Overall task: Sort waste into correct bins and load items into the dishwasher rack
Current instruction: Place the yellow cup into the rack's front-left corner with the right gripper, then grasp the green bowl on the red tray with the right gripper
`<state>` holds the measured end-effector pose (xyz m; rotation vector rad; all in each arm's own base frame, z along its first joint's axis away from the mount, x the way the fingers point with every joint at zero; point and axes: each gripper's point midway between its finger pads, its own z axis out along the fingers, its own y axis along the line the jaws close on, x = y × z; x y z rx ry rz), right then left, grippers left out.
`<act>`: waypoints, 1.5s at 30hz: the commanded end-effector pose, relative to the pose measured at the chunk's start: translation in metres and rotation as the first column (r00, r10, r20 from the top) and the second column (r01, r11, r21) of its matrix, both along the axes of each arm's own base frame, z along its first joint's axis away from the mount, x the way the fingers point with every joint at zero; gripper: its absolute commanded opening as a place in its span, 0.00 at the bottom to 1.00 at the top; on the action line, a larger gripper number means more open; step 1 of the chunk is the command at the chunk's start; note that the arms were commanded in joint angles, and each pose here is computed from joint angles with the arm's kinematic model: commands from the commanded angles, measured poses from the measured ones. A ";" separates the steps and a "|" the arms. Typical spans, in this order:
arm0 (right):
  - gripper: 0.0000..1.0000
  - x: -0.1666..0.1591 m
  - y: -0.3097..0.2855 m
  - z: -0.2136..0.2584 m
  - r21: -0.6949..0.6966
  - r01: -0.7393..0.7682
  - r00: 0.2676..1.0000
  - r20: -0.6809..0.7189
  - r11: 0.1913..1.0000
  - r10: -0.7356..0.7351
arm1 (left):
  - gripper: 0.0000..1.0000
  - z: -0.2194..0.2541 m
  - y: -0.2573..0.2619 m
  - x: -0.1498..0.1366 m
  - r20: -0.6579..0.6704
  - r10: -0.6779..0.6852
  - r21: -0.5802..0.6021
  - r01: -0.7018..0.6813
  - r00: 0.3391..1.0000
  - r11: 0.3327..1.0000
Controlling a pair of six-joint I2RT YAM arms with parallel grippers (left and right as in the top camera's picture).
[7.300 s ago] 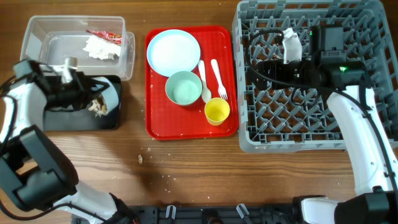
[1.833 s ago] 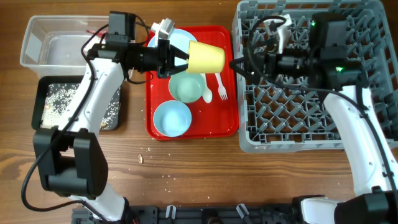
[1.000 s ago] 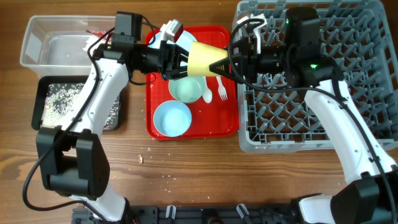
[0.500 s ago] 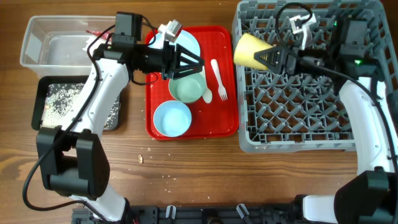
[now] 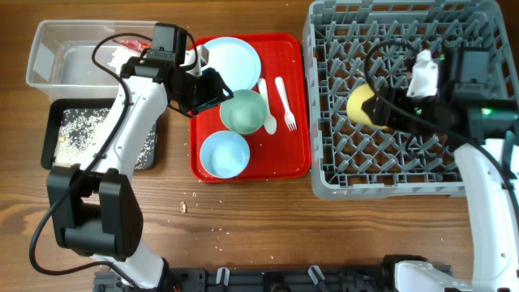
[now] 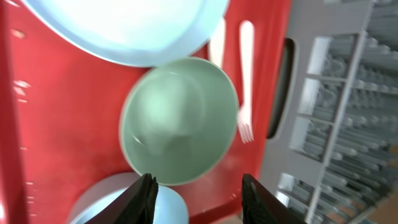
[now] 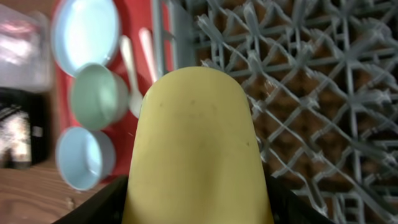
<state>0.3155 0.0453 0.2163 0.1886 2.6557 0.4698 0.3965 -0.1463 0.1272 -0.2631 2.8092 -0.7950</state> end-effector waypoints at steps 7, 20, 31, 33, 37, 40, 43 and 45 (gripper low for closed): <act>0.37 -0.053 0.026 -0.047 -0.185 -0.075 0.947 -0.321 0.980 0.011 | 0.45 0.006 0.009 0.005 0.043 0.019 0.064 -0.022 0.999 0.998; 0.68 -0.055 0.039 -0.101 -0.208 -0.164 0.852 -0.522 0.964 0.032 | 0.45 0.006 0.009 0.005 0.041 0.019 0.065 -0.021 0.999 0.998; 0.84 0.020 0.071 -0.011 -0.102 -0.125 0.975 -0.198 0.987 0.103 | 0.47 0.005 0.012 0.006 0.044 0.025 0.080 -0.028 0.999 0.996; 0.84 0.041 0.095 -0.005 -0.041 -0.156 0.983 -0.107 0.987 0.151 | 0.46 0.005 0.016 0.010 0.061 0.036 0.104 -0.042 0.998 0.994; 0.84 0.070 0.151 -0.021 -0.012 -0.222 0.975 -0.022 0.975 0.221 | 0.46 0.019 0.043 0.019 0.109 0.096 0.175 -0.114 0.989 0.978; 0.72 0.086 0.190 -0.085 -0.075 -0.221 0.973 -0.082 0.972 0.215 | 0.53 0.060 0.073 0.029 0.199 0.162 0.210 -0.203 0.967 0.956; 0.60 0.090 0.195 -0.126 -0.105 -0.203 0.971 -0.147 0.974 0.187 | 0.64 0.071 0.083 0.029 0.230 0.183 0.211 -0.233 0.956 0.949; 0.55 0.092 0.197 -0.147 -0.108 -0.198 0.968 -0.180 0.974 0.177 | 0.73 0.069 0.090 0.029 0.235 0.196 0.246 -0.254 0.952 0.936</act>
